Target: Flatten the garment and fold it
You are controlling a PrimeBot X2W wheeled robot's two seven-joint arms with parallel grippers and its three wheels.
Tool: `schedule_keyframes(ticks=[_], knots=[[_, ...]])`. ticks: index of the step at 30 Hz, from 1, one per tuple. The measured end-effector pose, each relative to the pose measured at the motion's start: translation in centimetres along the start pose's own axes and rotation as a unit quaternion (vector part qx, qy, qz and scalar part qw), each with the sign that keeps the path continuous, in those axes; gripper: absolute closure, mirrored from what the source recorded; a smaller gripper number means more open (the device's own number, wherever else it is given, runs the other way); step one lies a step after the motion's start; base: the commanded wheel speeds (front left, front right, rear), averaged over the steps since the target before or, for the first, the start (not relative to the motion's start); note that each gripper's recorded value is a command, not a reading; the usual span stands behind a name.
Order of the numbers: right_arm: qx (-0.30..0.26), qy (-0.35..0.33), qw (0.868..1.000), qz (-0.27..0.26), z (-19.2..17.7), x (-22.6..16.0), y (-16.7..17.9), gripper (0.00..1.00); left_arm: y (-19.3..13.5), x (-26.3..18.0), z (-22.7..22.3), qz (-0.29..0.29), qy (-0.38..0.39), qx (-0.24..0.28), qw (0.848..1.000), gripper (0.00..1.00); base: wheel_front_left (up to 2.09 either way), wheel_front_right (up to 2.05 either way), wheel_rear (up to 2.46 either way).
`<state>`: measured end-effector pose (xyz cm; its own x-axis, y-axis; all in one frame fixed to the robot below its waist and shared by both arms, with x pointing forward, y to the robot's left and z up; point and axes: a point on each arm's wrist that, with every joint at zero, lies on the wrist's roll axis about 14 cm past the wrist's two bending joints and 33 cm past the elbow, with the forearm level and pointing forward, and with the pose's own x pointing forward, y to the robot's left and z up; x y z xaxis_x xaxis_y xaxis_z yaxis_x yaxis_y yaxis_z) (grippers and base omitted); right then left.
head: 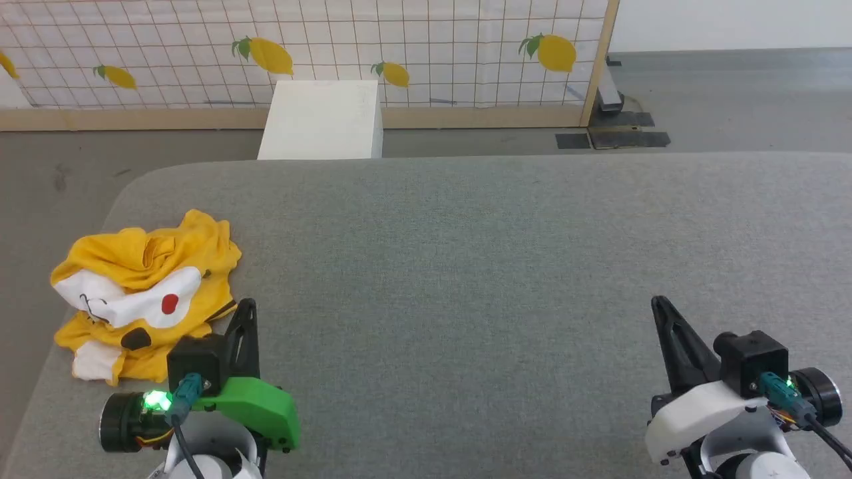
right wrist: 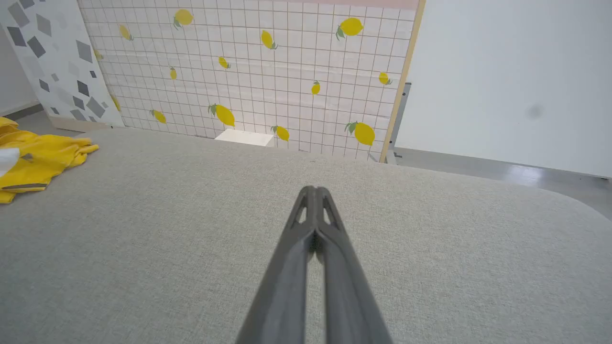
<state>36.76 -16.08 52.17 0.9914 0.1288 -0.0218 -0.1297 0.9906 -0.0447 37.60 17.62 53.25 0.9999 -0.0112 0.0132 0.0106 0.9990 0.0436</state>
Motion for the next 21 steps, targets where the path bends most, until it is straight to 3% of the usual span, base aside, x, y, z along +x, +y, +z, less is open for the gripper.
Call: schedule_keyframes(ticks=[21], knots=[[0.000,0.000,1.000,0.000,0.00,0.00,0.00,1.00,-0.01,0.00,0.00,0.000,0.000,0.000,1.000,1.00,0.00,0.00,0.00]])
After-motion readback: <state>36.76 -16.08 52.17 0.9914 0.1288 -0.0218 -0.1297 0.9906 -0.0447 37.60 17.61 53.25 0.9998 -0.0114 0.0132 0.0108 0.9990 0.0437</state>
